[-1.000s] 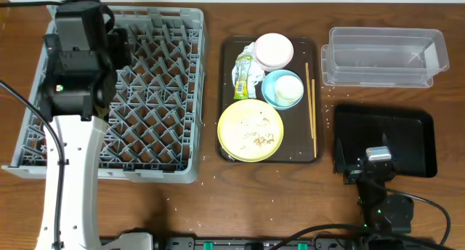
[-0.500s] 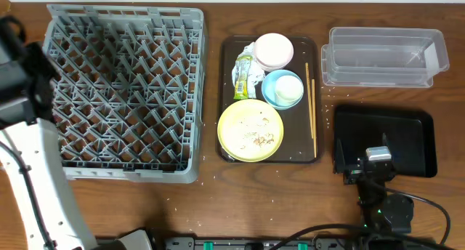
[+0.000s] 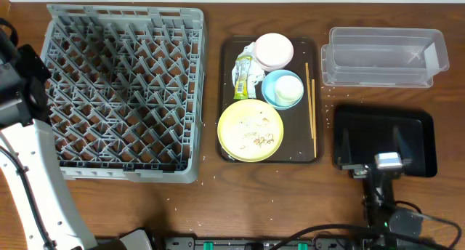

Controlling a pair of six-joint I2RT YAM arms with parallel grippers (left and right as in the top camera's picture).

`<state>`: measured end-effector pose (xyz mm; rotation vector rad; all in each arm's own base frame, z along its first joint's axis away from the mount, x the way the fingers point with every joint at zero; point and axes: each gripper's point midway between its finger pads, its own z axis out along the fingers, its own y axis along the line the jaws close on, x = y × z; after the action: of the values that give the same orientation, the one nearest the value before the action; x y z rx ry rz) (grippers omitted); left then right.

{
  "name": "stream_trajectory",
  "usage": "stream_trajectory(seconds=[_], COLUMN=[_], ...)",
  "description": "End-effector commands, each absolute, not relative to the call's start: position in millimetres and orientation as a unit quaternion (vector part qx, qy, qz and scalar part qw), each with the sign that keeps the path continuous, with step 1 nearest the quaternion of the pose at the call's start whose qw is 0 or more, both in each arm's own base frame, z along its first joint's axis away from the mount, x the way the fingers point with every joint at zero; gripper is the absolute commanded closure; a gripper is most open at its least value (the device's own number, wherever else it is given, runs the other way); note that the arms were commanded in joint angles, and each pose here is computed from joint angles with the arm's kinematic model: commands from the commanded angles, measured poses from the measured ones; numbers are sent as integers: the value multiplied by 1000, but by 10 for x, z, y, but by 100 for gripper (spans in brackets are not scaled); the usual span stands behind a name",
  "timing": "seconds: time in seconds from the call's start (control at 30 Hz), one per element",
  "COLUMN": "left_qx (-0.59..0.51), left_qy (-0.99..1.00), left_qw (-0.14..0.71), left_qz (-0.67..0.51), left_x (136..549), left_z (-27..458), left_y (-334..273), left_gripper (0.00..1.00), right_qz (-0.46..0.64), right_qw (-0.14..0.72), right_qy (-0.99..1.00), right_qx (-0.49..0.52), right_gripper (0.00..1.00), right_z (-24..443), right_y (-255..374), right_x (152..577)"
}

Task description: Sort waste into correct bins and load items into the dishwasher

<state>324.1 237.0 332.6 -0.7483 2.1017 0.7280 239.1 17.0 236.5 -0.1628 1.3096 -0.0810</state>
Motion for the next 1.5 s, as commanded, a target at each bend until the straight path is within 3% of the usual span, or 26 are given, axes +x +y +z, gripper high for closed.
stream_trajectory(seconds=[0.0, 0.27, 0.5, 0.7, 0.9, 1.17, 1.33, 1.47], left_qx=[-298, -298, -298, -298, -298, -298, -298, -298], left_qy=[822, 822, 822, 822, 822, 822, 822, 822], left_qw=[394, 394, 394, 394, 394, 394, 394, 394], left_qz=[283, 283, 283, 283, 283, 283, 283, 283], left_x=[3263, 3263, 3263, 3263, 3263, 3263, 3263, 3263], left_z=[3382, 3382, 3382, 3382, 3382, 3382, 3382, 3382], left_y=[2384, 2384, 2384, 2384, 2384, 2384, 2384, 2384], left_gripper=[6, 6, 6, 6, 6, 6, 6, 6], right_qz=[-74, -119, -109, -138, -154, -26, 55, 196], right_qw=[818, 918, 936, 902, 823, 722, 622, 555], right_qy=[569, 361, 316, 410, 522, 616, 696, 687], right_qx=[-37, 112, 108, 7, -162, -314, -354, -426], right_gripper=[1, 1, 1, 1, 1, 1, 1, 1], right_z=[2609, 3543, 4046, 4486, 4697, 4610, 4168, 3877], right_y=[-8, -478, -445, -178, 258, 884, 1264, 1800], right_x=[2318, 1602, 1447, 2056, 3187, 4457, 4821, 4657])
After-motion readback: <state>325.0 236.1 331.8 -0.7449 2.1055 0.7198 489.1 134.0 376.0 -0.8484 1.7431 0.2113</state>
